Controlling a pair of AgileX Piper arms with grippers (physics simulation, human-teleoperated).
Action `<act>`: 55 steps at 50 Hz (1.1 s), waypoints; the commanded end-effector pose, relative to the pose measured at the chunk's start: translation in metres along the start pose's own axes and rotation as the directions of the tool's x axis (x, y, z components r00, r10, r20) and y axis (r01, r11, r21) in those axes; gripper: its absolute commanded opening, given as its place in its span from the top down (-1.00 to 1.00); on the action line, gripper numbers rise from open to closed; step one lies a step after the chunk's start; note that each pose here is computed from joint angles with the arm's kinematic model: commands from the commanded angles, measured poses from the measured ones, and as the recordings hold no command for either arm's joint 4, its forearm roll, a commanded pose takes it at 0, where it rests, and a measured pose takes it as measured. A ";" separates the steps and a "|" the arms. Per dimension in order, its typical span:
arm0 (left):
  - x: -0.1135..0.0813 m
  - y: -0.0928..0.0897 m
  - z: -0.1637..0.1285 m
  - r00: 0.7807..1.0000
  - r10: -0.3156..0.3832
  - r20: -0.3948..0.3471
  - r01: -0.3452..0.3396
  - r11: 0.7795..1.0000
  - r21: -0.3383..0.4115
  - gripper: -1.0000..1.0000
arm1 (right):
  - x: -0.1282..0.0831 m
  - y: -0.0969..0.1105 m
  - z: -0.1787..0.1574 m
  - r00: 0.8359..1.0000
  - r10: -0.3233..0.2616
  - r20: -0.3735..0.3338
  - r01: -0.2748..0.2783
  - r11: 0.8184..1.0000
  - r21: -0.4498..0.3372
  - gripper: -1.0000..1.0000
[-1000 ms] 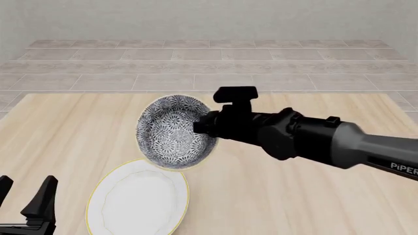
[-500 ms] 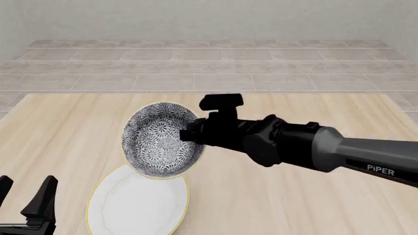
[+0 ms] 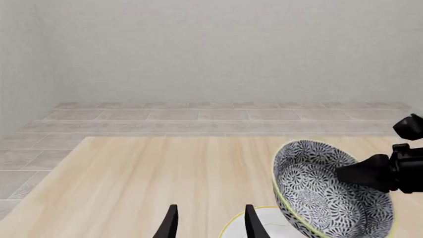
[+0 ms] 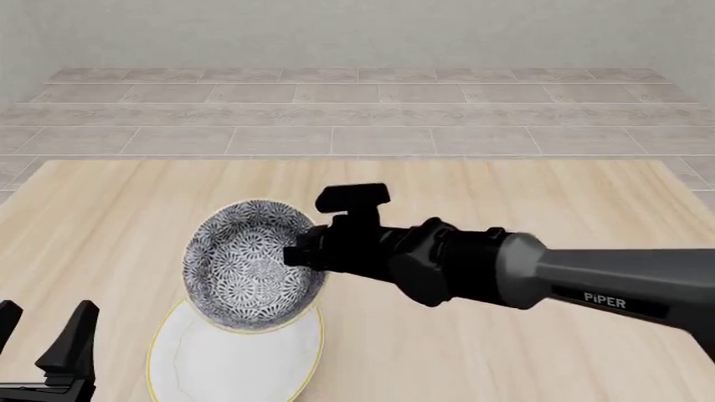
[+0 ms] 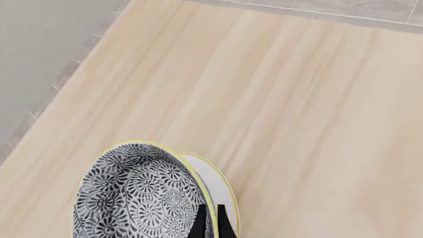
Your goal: Put the bowl on the plate.
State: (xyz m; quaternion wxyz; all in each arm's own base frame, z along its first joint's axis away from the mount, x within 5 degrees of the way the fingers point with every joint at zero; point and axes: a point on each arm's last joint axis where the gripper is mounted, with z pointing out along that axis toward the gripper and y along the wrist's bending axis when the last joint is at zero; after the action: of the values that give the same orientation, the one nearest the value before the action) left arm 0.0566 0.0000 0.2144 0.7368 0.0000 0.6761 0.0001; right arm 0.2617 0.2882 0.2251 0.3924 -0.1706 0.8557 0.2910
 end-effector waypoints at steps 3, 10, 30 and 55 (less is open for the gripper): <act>0.000 0.000 0.000 1.000 0.000 0.000 0.000 1.000 0.000 -1.00 | 0.003 0.007 0.005 0.999 0.039 -0.006 -0.039 0.999 -0.015 1.00; 0.000 0.000 0.000 1.000 0.000 0.000 0.000 1.000 0.000 -1.00 | 0.009 0.010 0.010 0.999 0.041 -0.014 -0.042 0.999 -0.022 1.00; 0.000 0.000 0.000 1.000 0.000 0.000 0.000 1.000 0.000 -1.00 | 0.014 0.018 0.017 0.999 0.040 -0.020 -0.041 0.998 -0.041 1.00; 0.000 0.000 0.000 1.000 0.000 0.000 0.000 1.000 0.000 -1.00 | 0.023 0.022 0.027 0.998 0.045 -0.033 -0.047 0.998 -0.052 1.00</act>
State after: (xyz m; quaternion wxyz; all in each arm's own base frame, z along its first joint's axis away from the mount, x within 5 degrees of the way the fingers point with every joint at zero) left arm 0.0566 0.0000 0.2144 0.7368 0.0000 0.6761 0.0001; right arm 0.2508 0.3178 0.2015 0.3705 -0.1810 0.8567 0.3100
